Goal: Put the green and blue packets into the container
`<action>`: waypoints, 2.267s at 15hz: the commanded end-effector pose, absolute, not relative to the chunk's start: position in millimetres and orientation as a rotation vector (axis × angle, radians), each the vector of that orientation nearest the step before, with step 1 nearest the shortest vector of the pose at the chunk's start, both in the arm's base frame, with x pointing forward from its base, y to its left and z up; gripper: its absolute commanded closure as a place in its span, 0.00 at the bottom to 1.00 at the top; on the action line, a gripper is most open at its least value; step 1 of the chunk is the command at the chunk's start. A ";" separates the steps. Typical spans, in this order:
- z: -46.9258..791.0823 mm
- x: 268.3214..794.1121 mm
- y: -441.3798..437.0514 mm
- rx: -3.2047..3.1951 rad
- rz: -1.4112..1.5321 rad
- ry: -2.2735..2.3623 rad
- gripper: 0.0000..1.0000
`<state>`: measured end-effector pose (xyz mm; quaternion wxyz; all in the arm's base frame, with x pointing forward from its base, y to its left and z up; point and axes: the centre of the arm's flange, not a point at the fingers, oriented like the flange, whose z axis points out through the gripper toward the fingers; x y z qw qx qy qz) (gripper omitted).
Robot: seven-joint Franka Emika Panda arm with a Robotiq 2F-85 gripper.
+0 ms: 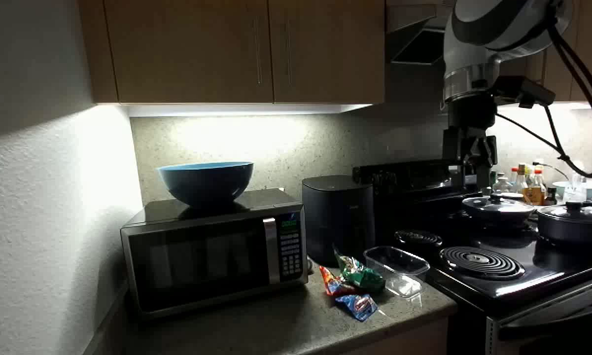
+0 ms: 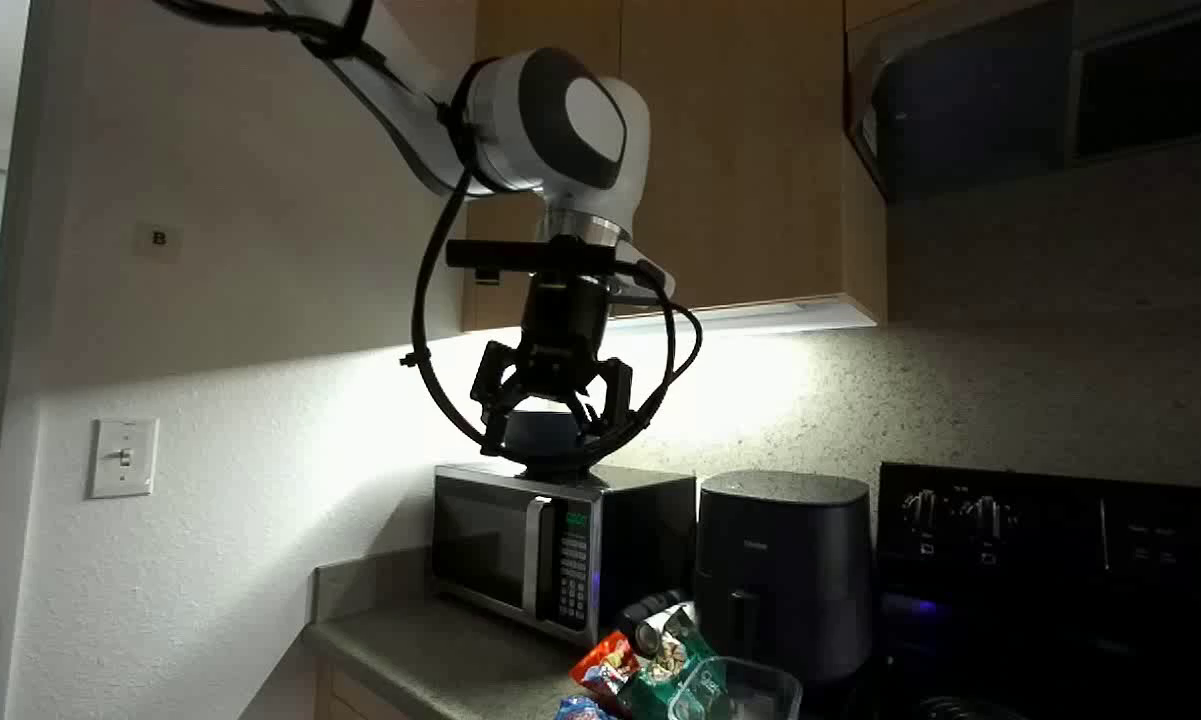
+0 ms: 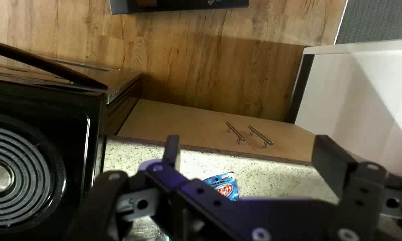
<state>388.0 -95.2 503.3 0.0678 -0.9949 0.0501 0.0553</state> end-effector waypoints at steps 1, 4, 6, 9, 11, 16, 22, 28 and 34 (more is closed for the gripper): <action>503.3 388.0 -95.3 -2.997 0.167 0.151 0.00; 503.3 388.0 -95.3 -2.997 0.167 0.151 0.00; 502.9 399.6 -96.3 -2.996 0.188 0.085 0.00; 504.0 427.4 -84.3 -2.989 0.282 -0.064 0.00; 502.6 450.0 -74.9 -2.997 0.321 -0.145 0.00; 476.8 501.2 -56.2 -3.057 0.367 -0.219 0.00; 476.6 485.3 -55.7 -3.037 0.352 -0.167 0.00; 433.2 536.1 -12.4 -3.087 0.229 -0.303 0.00; 359.6 585.3 11.6 -3.192 0.193 -0.296 0.00</action>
